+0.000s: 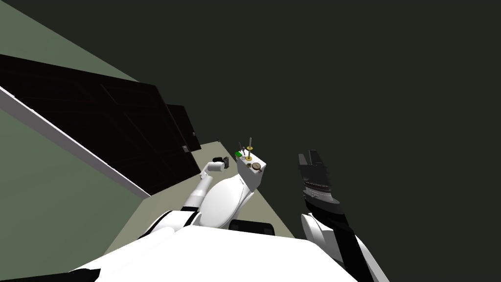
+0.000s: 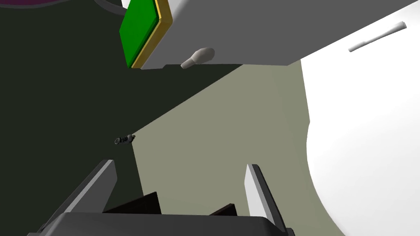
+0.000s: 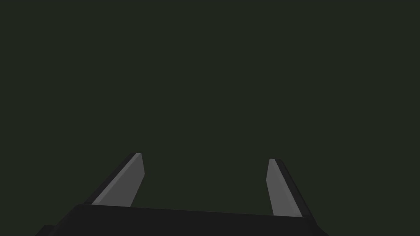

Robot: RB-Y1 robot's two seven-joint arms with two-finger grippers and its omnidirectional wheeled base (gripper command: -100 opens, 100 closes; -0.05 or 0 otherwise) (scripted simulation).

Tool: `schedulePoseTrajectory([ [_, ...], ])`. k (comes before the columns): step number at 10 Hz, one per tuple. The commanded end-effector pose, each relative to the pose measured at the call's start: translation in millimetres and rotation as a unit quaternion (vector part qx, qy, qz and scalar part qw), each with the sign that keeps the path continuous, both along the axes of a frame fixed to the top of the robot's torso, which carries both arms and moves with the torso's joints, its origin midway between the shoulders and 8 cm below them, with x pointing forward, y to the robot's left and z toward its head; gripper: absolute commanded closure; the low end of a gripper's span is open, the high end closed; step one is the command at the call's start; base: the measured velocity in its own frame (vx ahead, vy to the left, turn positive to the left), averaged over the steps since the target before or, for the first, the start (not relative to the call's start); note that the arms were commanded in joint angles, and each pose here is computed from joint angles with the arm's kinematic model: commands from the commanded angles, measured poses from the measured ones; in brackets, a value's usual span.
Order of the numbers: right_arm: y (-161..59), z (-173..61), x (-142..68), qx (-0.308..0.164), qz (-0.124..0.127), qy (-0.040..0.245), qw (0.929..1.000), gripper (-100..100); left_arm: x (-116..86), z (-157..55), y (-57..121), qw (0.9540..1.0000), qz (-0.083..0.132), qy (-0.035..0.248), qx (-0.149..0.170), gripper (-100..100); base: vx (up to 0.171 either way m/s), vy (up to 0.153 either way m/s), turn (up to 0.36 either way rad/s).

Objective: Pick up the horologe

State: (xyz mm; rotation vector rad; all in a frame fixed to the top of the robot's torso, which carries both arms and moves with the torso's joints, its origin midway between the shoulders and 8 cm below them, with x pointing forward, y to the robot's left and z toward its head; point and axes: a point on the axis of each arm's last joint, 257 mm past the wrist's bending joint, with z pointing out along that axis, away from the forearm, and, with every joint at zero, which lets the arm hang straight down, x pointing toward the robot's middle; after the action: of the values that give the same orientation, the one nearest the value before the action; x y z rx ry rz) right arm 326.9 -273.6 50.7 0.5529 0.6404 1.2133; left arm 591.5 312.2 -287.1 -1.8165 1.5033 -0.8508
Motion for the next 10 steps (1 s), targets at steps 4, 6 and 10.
schedulePoseTrajectory([
  [4,0.0,0.0,0.0,0.000,0.000,0.000,1.0000,0,10.2,-6.5,12.6,0.9987,0.004,0.050,0.007,-100,0.013,-0.005,-0.105],
  [6,0.0,0.0,0.0,0.000,0.000,0.000,1.0000,0,12.1,-10.6,18.0,0.9971,0.005,0.075,0.011,-100,0.033,-0.020,-0.112],
  [10,0.0,0.0,0.0,0.000,0.000,0.000,1.0000,0,9.7,-21.4,27.3,0.9924,0.009,0.121,0.019,-100,0.013,-0.038,-0.080],
])
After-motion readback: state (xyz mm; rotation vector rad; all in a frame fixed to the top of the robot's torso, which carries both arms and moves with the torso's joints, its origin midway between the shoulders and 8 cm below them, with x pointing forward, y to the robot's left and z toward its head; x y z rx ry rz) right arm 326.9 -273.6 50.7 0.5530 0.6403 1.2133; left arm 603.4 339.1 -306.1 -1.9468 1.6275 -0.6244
